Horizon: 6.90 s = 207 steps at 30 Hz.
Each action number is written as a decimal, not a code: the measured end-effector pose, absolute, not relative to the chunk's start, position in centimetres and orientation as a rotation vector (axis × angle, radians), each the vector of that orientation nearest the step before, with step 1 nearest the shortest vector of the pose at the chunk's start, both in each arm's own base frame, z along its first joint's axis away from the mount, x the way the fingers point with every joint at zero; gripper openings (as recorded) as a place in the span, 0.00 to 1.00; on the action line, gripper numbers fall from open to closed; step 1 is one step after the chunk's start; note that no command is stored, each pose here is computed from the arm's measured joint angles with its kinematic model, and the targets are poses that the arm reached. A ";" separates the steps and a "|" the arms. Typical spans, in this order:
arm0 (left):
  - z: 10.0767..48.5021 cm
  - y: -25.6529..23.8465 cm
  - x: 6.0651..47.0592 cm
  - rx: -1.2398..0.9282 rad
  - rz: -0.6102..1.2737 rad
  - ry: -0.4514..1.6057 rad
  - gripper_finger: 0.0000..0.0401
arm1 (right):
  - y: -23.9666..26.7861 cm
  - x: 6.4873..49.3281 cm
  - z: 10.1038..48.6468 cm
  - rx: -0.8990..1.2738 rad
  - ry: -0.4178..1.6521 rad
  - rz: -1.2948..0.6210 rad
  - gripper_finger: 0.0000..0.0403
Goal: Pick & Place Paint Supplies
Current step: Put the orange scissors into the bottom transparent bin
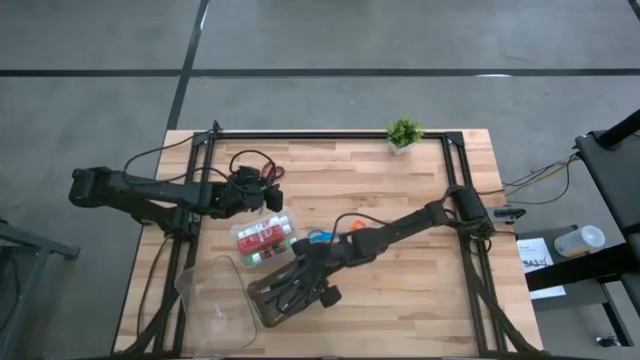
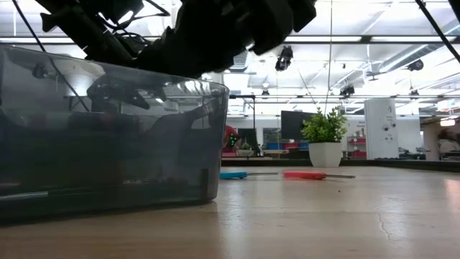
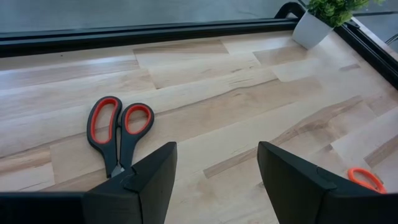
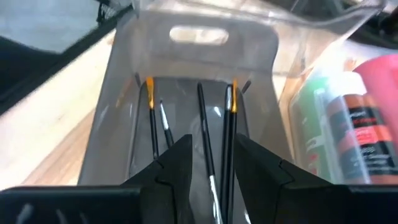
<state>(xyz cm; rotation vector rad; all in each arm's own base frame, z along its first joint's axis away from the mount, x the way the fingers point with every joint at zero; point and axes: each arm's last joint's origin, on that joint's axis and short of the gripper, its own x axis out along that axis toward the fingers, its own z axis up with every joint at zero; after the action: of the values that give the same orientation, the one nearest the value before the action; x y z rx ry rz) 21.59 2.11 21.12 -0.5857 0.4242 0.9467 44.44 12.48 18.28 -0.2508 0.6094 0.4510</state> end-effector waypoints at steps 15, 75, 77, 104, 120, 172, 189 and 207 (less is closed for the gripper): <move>21.1 2.1 21.6 -0.586 0.947 0.425 0.58 | 12.2 42.9 22.0 -0.228 0.551 0.425 0.28; 21.1 2.1 21.6 -0.586 0.947 0.424 0.58 | 3.9 29.0 10.8 0.076 0.850 -0.332 0.28; 21.1 2.1 21.6 -0.586 0.947 0.424 0.58 | 3.9 29.1 10.5 0.089 0.851 -0.341 0.28; 21.1 2.1 21.6 -0.586 0.947 0.424 0.58 | 4.1 29.0 10.4 0.136 0.875 -0.300 0.04; 21.1 2.1 21.6 -0.586 0.947 0.424 0.58 | 4.3 28.7 12.3 0.140 0.818 -0.270 0.04; 21.1 2.1 21.6 -0.585 0.947 0.425 0.58 | 11.9 45.2 23.3 0.044 0.007 0.550 0.02; 21.1 2.1 21.6 -0.586 0.947 0.424 0.58 | 12.1 45.4 21.5 0.049 0.003 0.606 0.02; 21.1 2.1 21.6 -0.586 0.947 0.425 0.58 | 11.3 42.6 21.2 0.037 0.464 0.814 0.02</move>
<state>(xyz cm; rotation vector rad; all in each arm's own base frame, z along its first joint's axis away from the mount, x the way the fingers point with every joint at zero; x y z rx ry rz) 21.59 2.11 21.11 -0.5856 0.4246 0.9468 42.63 11.27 21.23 0.0370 0.4640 0.8138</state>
